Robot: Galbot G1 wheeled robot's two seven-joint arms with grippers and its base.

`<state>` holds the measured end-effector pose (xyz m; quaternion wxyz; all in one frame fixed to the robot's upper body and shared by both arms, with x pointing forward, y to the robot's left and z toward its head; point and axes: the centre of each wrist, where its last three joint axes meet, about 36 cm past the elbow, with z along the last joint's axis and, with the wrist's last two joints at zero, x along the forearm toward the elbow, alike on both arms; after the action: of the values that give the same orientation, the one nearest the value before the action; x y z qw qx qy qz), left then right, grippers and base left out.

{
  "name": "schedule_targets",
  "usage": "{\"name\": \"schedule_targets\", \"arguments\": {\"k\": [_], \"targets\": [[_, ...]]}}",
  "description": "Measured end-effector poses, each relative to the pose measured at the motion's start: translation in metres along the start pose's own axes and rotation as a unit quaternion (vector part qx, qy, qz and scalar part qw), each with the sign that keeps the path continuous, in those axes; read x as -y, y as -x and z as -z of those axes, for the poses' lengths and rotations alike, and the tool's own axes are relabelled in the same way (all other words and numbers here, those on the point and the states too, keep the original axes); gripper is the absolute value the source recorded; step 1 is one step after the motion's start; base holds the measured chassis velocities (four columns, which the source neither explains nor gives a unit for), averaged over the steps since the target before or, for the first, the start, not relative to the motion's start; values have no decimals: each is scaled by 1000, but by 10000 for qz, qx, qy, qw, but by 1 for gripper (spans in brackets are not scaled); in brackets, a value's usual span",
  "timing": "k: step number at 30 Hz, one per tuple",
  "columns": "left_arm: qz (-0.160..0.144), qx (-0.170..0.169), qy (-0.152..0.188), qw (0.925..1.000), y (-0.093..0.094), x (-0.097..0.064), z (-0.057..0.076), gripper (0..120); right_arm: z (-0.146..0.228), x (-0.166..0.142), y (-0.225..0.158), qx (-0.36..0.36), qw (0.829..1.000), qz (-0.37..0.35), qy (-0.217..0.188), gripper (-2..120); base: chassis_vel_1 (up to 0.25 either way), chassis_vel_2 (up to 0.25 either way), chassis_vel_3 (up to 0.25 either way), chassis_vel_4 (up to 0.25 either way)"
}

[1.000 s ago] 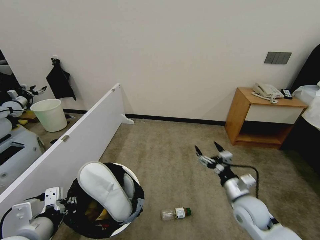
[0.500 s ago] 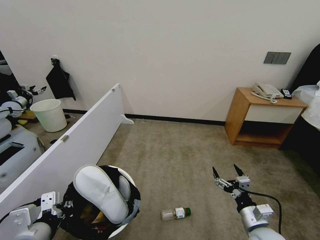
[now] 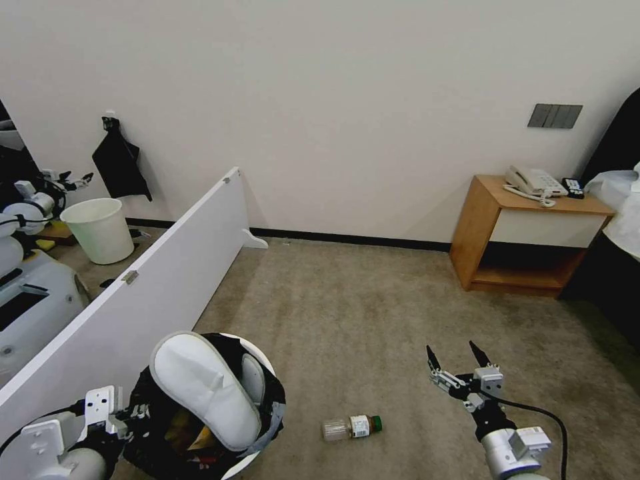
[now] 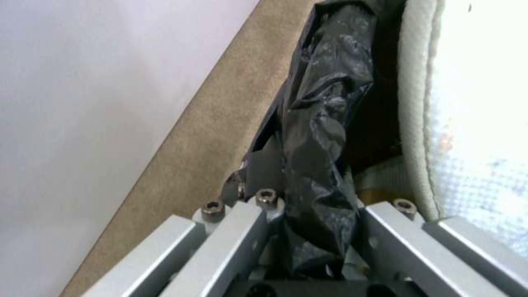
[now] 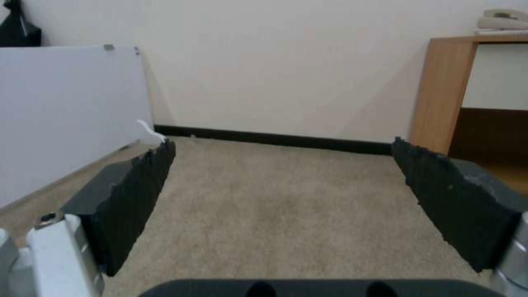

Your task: Pick up the trash bin, then pick up the garbage from the floor and place it into the trash bin.

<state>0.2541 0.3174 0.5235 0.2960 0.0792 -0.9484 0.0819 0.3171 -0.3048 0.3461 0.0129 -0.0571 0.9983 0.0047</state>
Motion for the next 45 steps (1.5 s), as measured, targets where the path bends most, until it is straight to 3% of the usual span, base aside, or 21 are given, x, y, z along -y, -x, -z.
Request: {"name": "schedule_targets", "arguments": {"k": [25,33,40,42,43,45], "targets": [[-50,24,-8,10000,-2,2,2,2,0,6,1,72,9998,111,-153,100,0,0,0,0],[-53,7,-4,10000,-3,2,1,2,-6,17,8,3,9985,219,-502,100,0,0,0,0],[-75,-4,15,10000,-8,4,1,2,-2,47,30,-346,9859,1419,-819,100,0,0,0,0],[-71,-23,29,10000,-10,4,0,2,-3,57,49,-371,9703,2185,-965,100,0,0,0,0],[-71,-23,29,10000,-10,4,0,2,-3,57,49,-371,9703,2185,-965,100,0,0,0,0],[-66,-25,57,10000,-11,5,0,2,-6,63,72,-492,9450,3084,-975,100,0,0,0,0]]}}
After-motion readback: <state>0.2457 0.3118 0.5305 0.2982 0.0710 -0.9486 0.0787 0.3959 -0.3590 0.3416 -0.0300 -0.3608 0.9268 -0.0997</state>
